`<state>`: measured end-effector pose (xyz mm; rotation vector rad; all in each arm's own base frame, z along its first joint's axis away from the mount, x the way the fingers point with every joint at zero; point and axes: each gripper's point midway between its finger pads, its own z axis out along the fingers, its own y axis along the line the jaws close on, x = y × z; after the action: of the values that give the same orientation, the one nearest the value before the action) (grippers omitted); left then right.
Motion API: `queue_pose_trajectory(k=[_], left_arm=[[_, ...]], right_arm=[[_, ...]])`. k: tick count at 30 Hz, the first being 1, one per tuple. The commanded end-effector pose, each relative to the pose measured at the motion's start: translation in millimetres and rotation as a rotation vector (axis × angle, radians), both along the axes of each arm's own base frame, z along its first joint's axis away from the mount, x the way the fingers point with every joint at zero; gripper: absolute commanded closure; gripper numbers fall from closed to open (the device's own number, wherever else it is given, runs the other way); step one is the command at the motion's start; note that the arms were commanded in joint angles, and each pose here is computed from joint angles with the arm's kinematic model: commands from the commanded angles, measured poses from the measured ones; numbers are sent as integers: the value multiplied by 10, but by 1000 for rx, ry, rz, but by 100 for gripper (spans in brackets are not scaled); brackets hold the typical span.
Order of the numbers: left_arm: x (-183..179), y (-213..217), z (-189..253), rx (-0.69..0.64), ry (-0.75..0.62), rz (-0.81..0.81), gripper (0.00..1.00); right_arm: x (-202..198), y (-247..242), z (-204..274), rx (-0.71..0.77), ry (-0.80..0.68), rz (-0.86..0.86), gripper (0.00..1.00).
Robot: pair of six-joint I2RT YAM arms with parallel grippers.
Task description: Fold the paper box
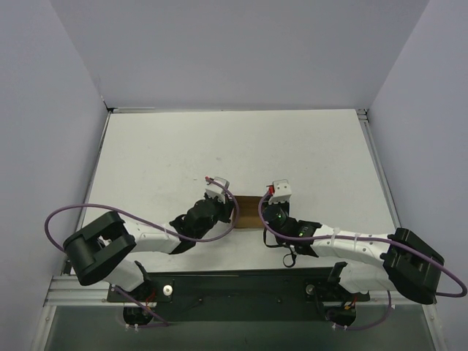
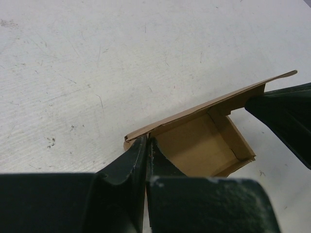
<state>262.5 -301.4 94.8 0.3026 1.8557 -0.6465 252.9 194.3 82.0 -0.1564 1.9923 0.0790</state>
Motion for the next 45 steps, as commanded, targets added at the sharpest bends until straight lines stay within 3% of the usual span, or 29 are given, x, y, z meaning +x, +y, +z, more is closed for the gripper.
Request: queue_pose_trajectory(k=[1, 14, 25, 35, 45], left_arm=[[-414, -447, 40, -84, 48, -234, 100], [-804, -846, 301, -146, -17, -586, 100], [-720, -984, 478, -201, -1, -561, 100], [-584, -788, 292, -67, 12, -459, 100], [-345, -358, 195, 148, -46, -293, 69]], right_arm=[[-103, 628, 278, 252, 15, 146, 100], [-225, 423, 93, 238, 48, 127, 100], [-340, 246, -141, 236, 92, 92, 100], [-327, 69, -109, 214, 63, 23, 100], [-225, -51, 135, 176, -15, -134, 100]])
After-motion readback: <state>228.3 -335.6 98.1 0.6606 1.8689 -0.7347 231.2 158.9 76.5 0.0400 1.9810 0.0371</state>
